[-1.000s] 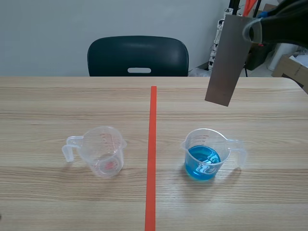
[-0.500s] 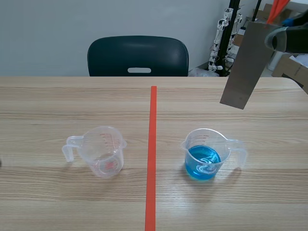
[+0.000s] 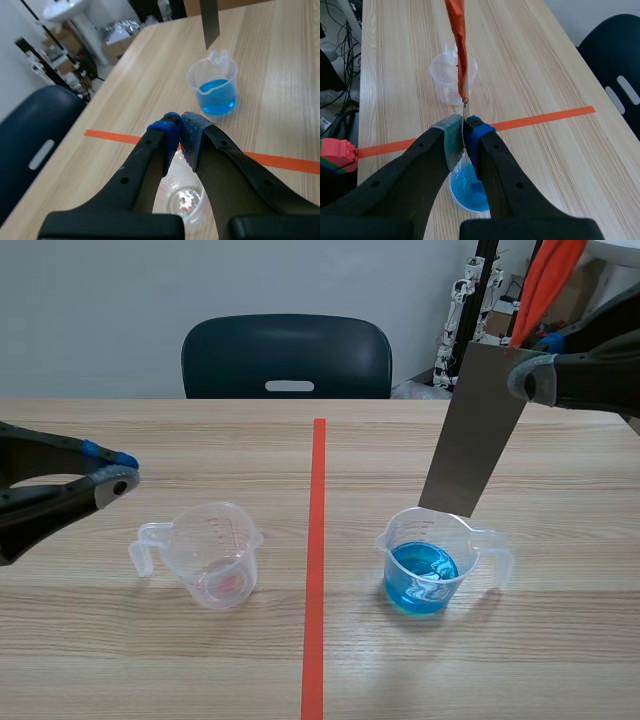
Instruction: Do the redox reaction experiment. move the plate over the blue solution
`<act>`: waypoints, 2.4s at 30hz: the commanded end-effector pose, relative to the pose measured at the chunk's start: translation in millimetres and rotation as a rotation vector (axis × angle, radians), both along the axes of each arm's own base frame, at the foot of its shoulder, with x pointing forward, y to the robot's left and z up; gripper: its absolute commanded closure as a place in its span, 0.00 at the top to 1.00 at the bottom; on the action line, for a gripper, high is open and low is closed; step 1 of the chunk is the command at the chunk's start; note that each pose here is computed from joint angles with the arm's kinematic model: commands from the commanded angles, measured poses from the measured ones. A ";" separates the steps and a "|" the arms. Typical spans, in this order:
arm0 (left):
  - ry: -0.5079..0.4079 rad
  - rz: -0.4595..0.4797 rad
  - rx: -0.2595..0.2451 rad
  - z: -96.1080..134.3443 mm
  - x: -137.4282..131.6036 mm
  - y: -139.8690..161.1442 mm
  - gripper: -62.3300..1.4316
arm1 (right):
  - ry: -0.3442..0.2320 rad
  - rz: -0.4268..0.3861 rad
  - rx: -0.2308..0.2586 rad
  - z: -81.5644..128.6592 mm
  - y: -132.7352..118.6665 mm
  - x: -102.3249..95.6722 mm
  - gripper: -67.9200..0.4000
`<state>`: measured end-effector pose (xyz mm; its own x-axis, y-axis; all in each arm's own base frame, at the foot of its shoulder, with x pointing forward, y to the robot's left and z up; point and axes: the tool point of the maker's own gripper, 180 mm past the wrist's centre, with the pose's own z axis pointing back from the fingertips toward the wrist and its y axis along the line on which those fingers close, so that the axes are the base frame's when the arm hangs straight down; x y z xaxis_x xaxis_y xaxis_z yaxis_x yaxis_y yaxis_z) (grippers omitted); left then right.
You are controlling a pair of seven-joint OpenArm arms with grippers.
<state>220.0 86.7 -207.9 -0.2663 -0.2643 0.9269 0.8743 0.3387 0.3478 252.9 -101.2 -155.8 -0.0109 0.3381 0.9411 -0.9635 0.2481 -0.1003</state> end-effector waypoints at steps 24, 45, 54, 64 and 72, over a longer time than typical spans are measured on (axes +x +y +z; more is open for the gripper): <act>0.117 -0.017 0.015 -45.1 39.6 -104.5 0.09 | -0.007 0.021 0.007 3.0 2.7 -4.9 0.01; 0.189 -0.068 -0.020 -60.3 45.7 -139.7 0.09 | -0.031 0.000 0.041 16.1 -5.5 -3.9 0.01; 0.188 -0.070 -0.024 -59.6 45.6 -140.5 0.09 | -0.031 0.001 0.027 13.5 -7.0 -4.3 0.01; 0.190 -0.076 -0.037 -57.4 44.6 -145.4 0.09 | -0.032 0.002 0.025 13.1 -7.1 -4.4 0.01; 0.190 -0.076 -0.037 -57.4 44.6 -145.4 0.09 | -0.032 0.003 0.025 13.1 -7.1 -4.4 0.01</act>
<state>264.1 -53.1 -279.3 -0.0834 -0.2573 0.9627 0.9469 0.2807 0.1571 245.0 -108.2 -155.1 -0.0195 0.3392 0.9405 -0.9639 0.2435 -0.1078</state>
